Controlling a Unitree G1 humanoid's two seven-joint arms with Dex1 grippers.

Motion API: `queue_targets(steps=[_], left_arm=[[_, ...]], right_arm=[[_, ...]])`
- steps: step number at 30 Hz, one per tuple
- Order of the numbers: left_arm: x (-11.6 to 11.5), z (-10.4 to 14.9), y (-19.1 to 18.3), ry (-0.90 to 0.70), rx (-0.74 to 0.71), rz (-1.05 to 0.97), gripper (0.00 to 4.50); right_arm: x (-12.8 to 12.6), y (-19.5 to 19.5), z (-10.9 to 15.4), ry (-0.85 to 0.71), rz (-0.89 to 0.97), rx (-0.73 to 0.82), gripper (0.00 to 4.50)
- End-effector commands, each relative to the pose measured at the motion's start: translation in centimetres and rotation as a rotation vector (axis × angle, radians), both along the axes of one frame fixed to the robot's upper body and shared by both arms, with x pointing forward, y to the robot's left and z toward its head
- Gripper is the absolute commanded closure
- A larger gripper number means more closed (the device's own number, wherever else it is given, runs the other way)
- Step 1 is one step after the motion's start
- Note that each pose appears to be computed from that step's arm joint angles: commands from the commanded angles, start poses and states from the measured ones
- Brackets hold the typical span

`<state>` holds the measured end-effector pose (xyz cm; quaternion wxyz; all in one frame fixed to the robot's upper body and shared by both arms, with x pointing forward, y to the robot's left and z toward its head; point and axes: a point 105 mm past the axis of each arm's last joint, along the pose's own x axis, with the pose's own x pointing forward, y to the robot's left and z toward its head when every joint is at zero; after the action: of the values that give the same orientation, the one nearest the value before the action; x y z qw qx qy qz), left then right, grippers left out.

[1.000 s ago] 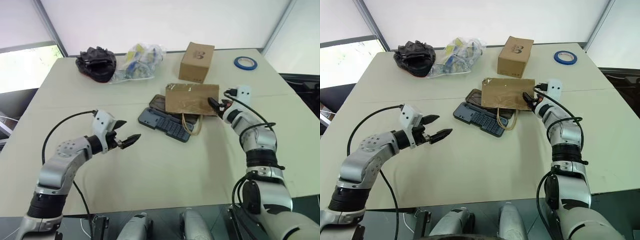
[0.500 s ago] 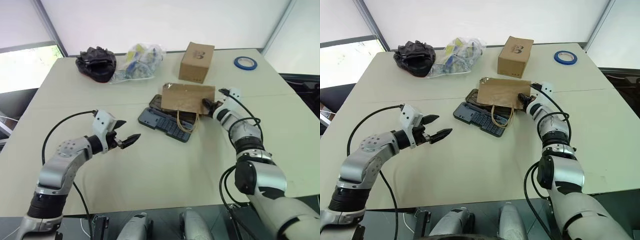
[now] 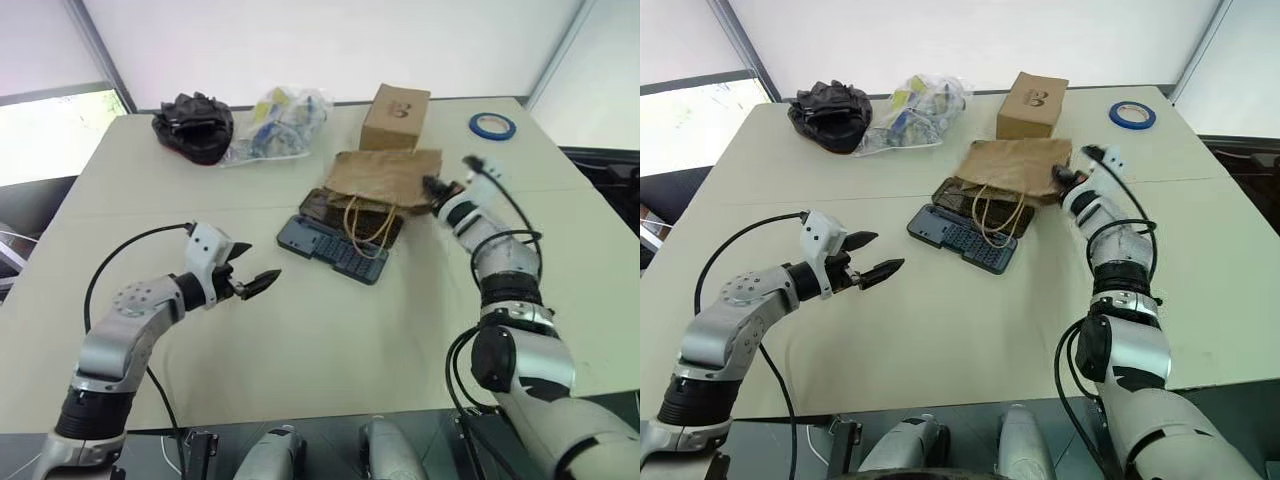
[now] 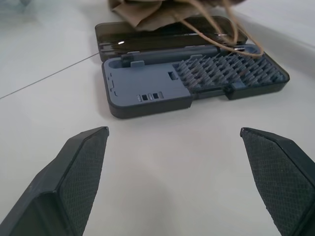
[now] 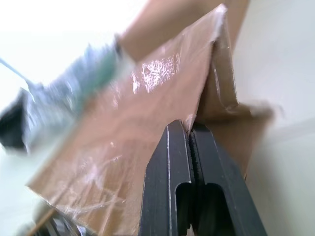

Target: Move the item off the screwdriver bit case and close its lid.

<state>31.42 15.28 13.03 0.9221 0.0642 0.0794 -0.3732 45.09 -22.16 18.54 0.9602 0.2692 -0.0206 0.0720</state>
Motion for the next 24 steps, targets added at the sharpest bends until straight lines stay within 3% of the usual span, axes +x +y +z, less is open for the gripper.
queue_targets(steps=[1, 5, 16, 23, 24], left_arm=[[-0.6, 2.2, -1.0, -0.069, -0.029, -0.06, 0.0], [-0.8, 2.9, -2.1, -0.08, -0.035, -0.118, 0.0], [-0.3, 2.7, -2.6, -0.077, -0.045, -0.123, 0.0], [-0.2, 2.6, -2.6, -0.076, -0.044, -0.127, 0.0], [-0.2, 2.6, -2.6, -0.076, -0.044, -0.127, 0.0]], right_arm=[[-1.9, -3.5, 5.3, -0.184, -0.174, -0.021, 4.49], [-4.8, -6.7, 5.8, -0.222, -0.367, -0.079, 4.49], [-10.2, -15.6, 3.1, -0.123, -0.849, -0.188, 4.49], [-10.5, -15.9, 1.7, -0.075, -0.885, -0.27, 4.49], [-10.5, -15.8, 1.5, -0.073, -0.875, -0.284, 4.24]])
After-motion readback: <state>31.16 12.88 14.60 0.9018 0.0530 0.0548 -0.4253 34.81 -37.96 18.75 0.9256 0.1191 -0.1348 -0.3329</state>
